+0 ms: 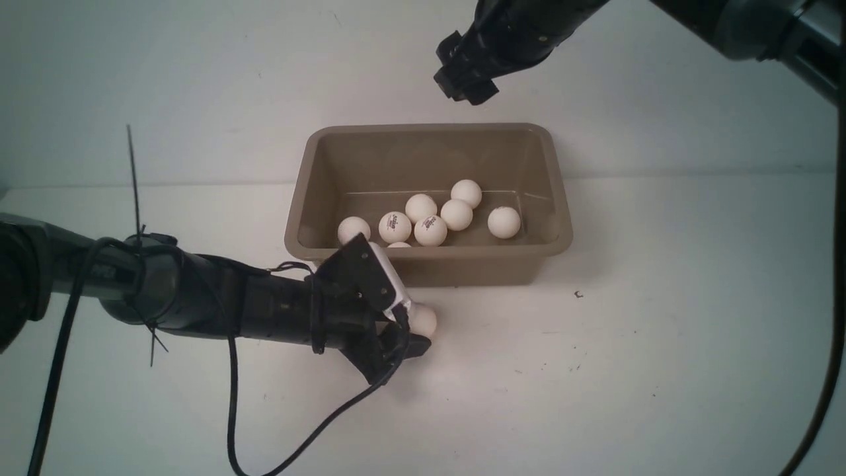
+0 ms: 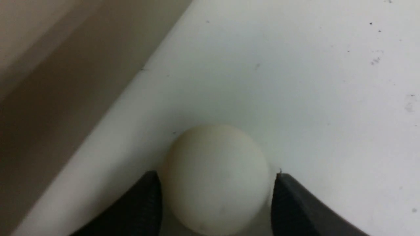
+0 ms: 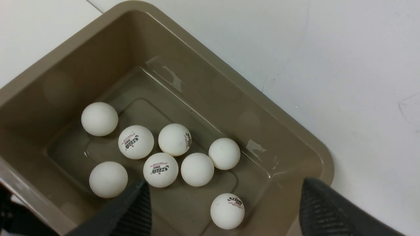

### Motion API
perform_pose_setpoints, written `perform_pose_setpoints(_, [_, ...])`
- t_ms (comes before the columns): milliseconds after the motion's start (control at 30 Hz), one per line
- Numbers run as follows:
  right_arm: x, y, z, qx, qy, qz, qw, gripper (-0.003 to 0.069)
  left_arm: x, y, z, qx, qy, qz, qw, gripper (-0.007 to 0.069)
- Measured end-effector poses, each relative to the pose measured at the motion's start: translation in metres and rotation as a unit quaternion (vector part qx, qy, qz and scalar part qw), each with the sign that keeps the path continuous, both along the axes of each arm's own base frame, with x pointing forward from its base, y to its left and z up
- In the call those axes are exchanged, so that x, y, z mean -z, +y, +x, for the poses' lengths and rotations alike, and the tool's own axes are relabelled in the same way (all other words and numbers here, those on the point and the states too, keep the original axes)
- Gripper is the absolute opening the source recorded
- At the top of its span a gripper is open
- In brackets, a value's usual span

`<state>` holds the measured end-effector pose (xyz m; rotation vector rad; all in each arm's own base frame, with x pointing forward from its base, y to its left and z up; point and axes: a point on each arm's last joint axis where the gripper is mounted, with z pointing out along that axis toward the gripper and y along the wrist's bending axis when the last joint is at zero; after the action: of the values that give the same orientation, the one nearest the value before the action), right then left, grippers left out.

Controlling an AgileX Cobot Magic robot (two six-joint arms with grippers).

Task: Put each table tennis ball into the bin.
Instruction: Use the left arm to clamp the table tennis ball closest to it, then use the left arm to put the table tennis ball into the box

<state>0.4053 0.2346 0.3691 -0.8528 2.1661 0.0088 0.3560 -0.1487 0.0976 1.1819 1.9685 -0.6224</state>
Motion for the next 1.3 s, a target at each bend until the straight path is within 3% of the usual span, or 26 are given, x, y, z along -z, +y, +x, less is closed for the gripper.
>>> perform_pose_setpoints(233, [0.0,0.0,0.0,-0.001,0.0,-0.001,1.0,0.0521,0.004,-0.019,-0.007,0.016,0.013,-0.012,1.0,0.0352])
perform_pose_setpoints(667, [0.0,-0.001,0.001,0.001,-0.005,-0.008,1.0,0.0495,-0.013,-0.018,-0.009,-0.035,0.054,-0.031,0.997,0.0352])
perform_pose_setpoints(1033, [-0.001,-0.006,0.003,0.009,-0.022,-0.037,0.999,0.0495,-0.121,-0.005,-0.052,-0.009,-0.056,-0.036,0.998,0.0352])
perform_pose_setpoints(1167, [-0.001,-0.006,0.003,0.009,-0.024,-0.04,0.999,0.0495,-0.141,0.002,-0.025,-0.09,-0.129,-0.013,0.987,0.0352])
perform_pose_setpoints(1300, [-0.001,-0.006,0.003,0.01,-0.02,-0.04,0.999,0.0495,-0.129,-0.009,0.027,-0.103,-0.161,0.013,0.982,0.0352])
